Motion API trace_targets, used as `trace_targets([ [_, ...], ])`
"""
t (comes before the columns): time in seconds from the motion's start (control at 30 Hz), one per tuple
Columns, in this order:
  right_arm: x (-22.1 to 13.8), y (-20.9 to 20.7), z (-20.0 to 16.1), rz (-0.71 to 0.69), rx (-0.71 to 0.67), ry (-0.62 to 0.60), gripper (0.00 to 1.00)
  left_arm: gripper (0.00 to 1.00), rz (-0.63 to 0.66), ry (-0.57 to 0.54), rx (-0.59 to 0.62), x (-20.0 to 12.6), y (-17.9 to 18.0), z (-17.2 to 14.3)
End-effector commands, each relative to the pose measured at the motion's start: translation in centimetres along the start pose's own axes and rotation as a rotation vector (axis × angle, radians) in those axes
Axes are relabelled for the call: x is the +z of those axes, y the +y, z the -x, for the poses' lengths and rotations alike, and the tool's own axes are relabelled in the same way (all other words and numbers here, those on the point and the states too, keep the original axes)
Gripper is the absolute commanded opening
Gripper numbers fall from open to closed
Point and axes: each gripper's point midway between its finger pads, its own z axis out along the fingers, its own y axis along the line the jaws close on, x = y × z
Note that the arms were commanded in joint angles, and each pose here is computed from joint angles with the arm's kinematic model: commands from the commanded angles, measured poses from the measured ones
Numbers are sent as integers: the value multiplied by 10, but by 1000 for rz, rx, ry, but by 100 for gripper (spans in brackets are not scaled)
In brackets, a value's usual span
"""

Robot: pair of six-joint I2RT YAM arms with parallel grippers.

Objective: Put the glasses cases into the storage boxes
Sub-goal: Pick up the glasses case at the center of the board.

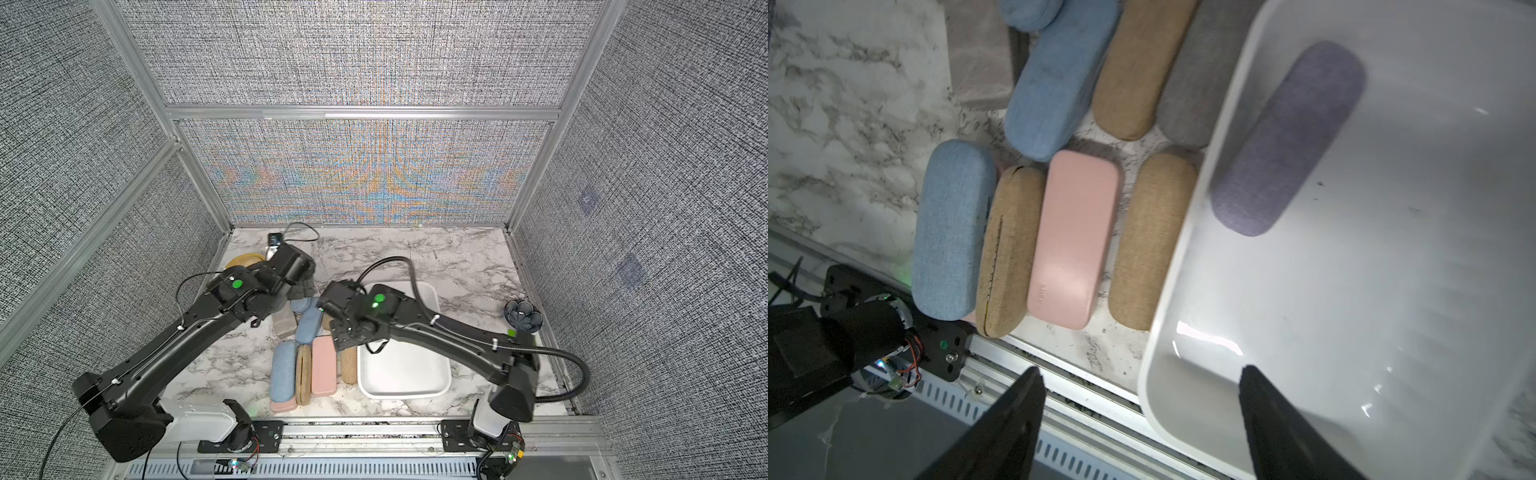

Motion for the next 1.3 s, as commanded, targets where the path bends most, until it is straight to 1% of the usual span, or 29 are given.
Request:
trace_targets([
  [0.0,19,35,3,46,-32,24,75,96,-3,80,-64,7,18,-20],
  [0.03,25,43,3,49,-46,38,75,96,3,80,-79,7,24,-25],
  [0.07,29,51,3,57,-59,47,75,99,9,77,-99,7,30,-30],
  [0.17,47,67,-1,51,-99,83,75,100,23,90,-169,14,47,-46],
  [0.27,70,71,-8,15,-112,131,74,100,22,144,-236,26,57,-64],
  [0.4,97,78,-20,-12,-123,192,73,99,8,229,-267,41,56,-88],
  [0.5,110,82,-25,-19,-143,228,72,99,6,298,-299,52,57,-107],
  [0.63,118,89,-25,-14,-167,242,72,97,-3,375,-351,66,58,-124],
  [0.73,124,90,-27,-29,-170,264,72,96,-7,385,-362,69,58,-128],
  [0.83,129,90,-30,-37,-174,285,68,96,5,391,-365,70,62,-130],
  [0.93,133,92,-32,-35,-185,300,66,96,26,394,-379,72,67,-135],
  [1.1,138,95,-34,-42,-206,327,66,97,49,416,-426,76,73,-148],
  [1.27,136,99,-31,-23,-213,316,70,97,86,437,-479,77,80,-161],
])
